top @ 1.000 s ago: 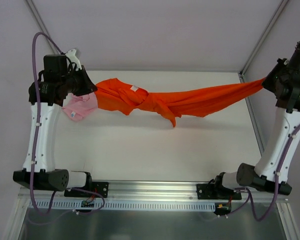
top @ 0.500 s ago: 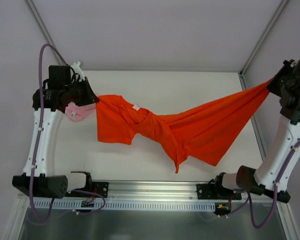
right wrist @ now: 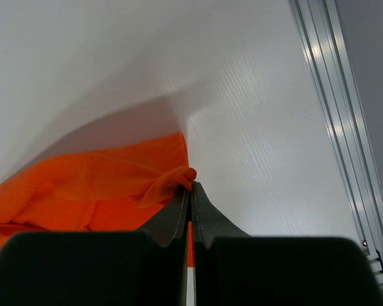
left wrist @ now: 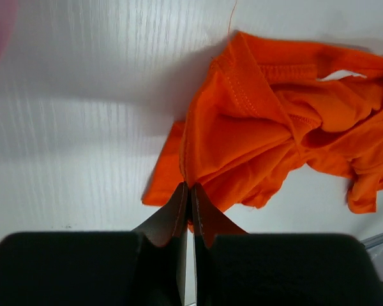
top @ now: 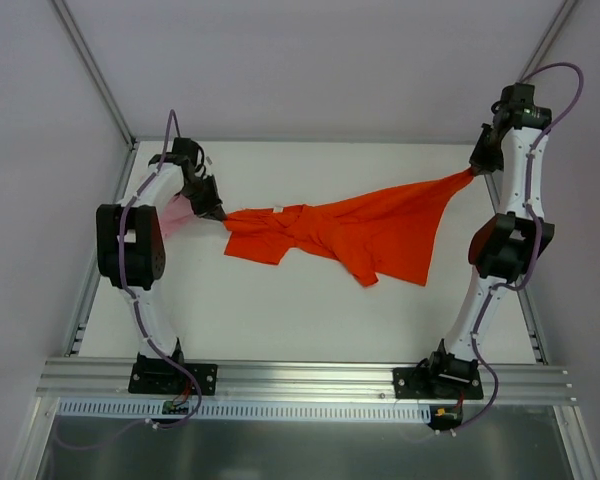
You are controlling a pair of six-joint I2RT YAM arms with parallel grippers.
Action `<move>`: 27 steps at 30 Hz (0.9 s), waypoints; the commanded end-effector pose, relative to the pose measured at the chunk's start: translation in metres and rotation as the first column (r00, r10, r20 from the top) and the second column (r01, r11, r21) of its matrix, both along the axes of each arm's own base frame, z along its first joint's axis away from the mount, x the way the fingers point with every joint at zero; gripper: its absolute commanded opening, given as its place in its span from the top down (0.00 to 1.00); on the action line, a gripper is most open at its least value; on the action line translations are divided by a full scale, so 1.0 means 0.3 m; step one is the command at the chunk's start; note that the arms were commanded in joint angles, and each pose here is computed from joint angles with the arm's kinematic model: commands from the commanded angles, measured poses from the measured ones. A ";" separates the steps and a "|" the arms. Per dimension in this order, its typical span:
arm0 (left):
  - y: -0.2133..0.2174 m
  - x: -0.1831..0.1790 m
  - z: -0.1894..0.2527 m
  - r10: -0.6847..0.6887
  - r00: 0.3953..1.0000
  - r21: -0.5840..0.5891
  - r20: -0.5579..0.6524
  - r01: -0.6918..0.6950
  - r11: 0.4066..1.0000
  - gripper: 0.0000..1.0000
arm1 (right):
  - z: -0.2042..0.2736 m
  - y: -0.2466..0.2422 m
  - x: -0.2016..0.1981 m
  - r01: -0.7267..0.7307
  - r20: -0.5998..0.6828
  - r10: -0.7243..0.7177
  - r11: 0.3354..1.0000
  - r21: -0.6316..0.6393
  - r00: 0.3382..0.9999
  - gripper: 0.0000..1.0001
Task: Fold and stack the t-shirts
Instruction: Flatten out the tshirt
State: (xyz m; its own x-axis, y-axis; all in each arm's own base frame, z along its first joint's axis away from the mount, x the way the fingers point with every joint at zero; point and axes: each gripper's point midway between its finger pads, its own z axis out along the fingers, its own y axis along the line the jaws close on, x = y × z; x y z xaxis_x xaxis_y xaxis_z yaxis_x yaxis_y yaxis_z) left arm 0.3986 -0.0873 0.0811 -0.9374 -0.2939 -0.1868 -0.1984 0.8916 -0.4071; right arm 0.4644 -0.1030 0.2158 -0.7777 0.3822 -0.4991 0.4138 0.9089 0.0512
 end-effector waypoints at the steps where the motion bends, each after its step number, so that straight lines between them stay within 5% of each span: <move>1: -0.008 0.147 0.107 0.011 0.992 -0.022 0.129 -0.009 1.000 1.00 | 0.119 -0.007 0.060 -0.013 0.133 0.017 0.999 -0.034 0.991 0.99; 13: -0.016 0.392 0.166 0.000 0.964 -0.017 0.266 0.005 1.000 0.97 | -0.048 -0.020 0.208 -0.026 0.132 0.028 1.000 -0.010 0.991 0.95; 14: -0.018 0.413 0.183 -0.006 0.960 -0.019 0.281 0.012 1.000 0.77 | -0.047 -0.024 0.219 -0.028 0.143 0.030 0.999 -0.016 0.989 0.72; 15: -0.022 0.422 0.142 -0.013 0.965 -0.023 0.260 0.019 1.000 0.68 | -0.051 -0.025 0.226 -0.030 0.146 0.033 0.999 -0.018 0.989 0.60; 17: -0.038 0.443 0.140 -0.023 0.962 -0.046 0.272 0.037 0.998 0.51 | -0.055 -0.033 0.230 -0.026 0.145 0.030 0.999 -0.028 0.989 0.56; 20: -0.028 0.481 0.144 -0.015 0.950 -0.028 0.313 0.025 0.999 0.29 | -0.022 -0.063 0.213 0.004 0.148 0.006 0.998 -0.068 0.989 0.31; 21: -0.019 0.491 0.156 -0.017 0.944 -0.011 0.329 0.022 1.000 0.19 | 0.002 -0.080 0.205 0.017 0.160 -0.005 0.997 -0.077 0.987 0.31; 23: 0.004 0.520 0.205 -0.013 0.930 0.010 0.368 0.009 1.000 0.15 | 0.079 -0.093 0.167 0.036 0.187 -0.018 0.995 -0.095 0.982 0.27; 26: 0.017 0.494 0.245 -0.042 0.929 0.026 0.367 0.035 0.999 0.12 | 0.211 -0.101 0.060 0.078 0.225 -0.047 0.988 -0.130 0.973 0.02; 27: 0.013 0.461 0.278 -0.051 0.931 0.021 0.362 0.046 0.999 0.14 | 0.175 -0.090 0.014 0.078 0.179 -0.053 0.988 -0.135 0.982 0.01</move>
